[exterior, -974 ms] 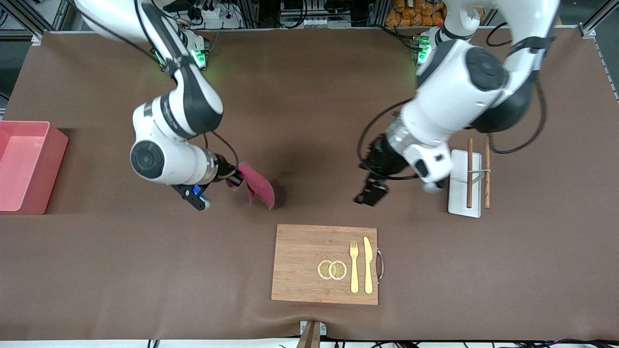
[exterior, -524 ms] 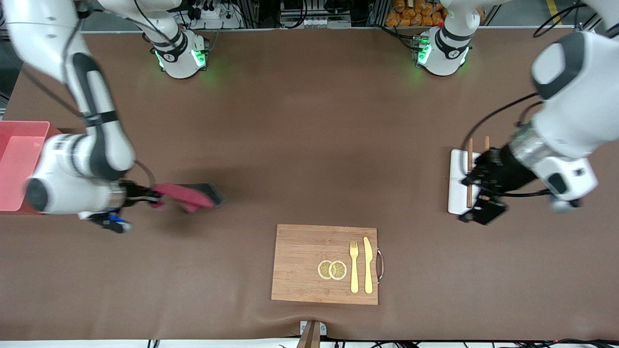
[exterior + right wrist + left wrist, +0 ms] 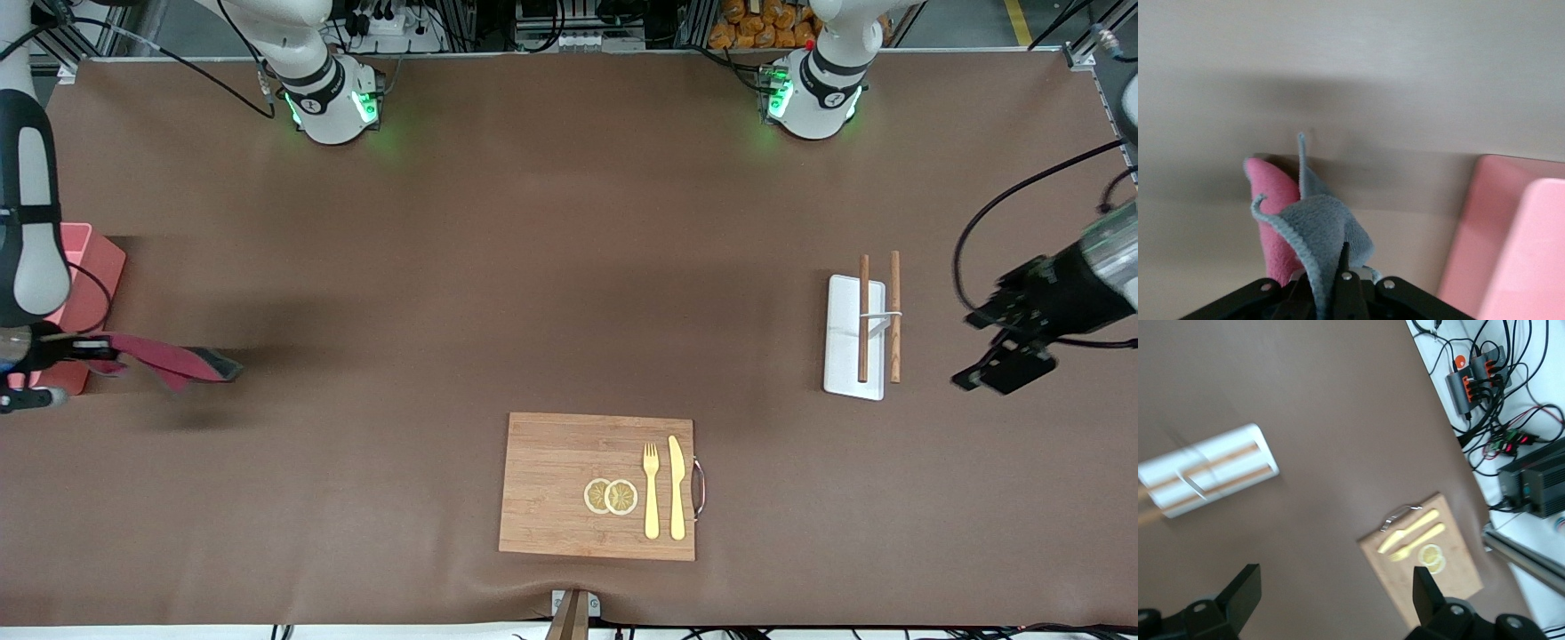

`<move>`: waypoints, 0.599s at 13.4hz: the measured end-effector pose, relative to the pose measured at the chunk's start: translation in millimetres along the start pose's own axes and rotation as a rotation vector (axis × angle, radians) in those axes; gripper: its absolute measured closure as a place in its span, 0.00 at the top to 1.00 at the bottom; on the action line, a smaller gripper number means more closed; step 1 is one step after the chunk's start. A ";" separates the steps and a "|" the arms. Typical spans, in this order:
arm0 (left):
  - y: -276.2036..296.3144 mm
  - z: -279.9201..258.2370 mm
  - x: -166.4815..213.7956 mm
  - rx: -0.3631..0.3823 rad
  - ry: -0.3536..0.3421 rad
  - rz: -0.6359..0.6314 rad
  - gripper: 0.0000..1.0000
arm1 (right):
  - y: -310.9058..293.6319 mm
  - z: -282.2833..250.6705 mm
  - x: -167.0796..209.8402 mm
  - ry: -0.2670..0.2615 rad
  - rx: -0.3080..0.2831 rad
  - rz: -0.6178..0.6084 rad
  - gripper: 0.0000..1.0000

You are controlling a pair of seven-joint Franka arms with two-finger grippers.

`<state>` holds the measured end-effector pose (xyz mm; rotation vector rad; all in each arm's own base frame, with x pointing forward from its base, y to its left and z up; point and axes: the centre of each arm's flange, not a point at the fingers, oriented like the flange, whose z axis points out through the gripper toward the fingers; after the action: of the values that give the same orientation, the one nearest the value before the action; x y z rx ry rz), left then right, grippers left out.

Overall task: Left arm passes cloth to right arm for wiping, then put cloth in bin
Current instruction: 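Lower the cloth to the table while the left gripper withdraws, then wipe the table with the cloth in the right gripper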

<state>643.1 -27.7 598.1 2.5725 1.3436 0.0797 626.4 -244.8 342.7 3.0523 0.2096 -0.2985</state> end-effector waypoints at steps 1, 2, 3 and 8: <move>-15.1 -9.3 11.2 0.032 0.009 0.055 1.00 | 6.4 -5.3 -0.5 0.005 -0.019 -0.032 0.02; -30.0 -19.6 19.0 0.063 0.009 0.116 1.00 | 6.9 -8.3 1.4 0.011 -0.025 -0.052 0.02; -43.5 -31.3 22.5 0.081 0.007 0.184 1.00 | 1.8 -5.5 4.9 0.012 -0.018 -0.055 0.02; -84.2 -70.7 3.5 0.126 -0.018 0.612 1.00 | -104.0 50.3 43.5 -0.062 0.138 0.085 0.02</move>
<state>566.5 34.5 646.7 2.9852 0.5260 0.0770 644.4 -140.4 279.2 3.1707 0.0575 -0.4187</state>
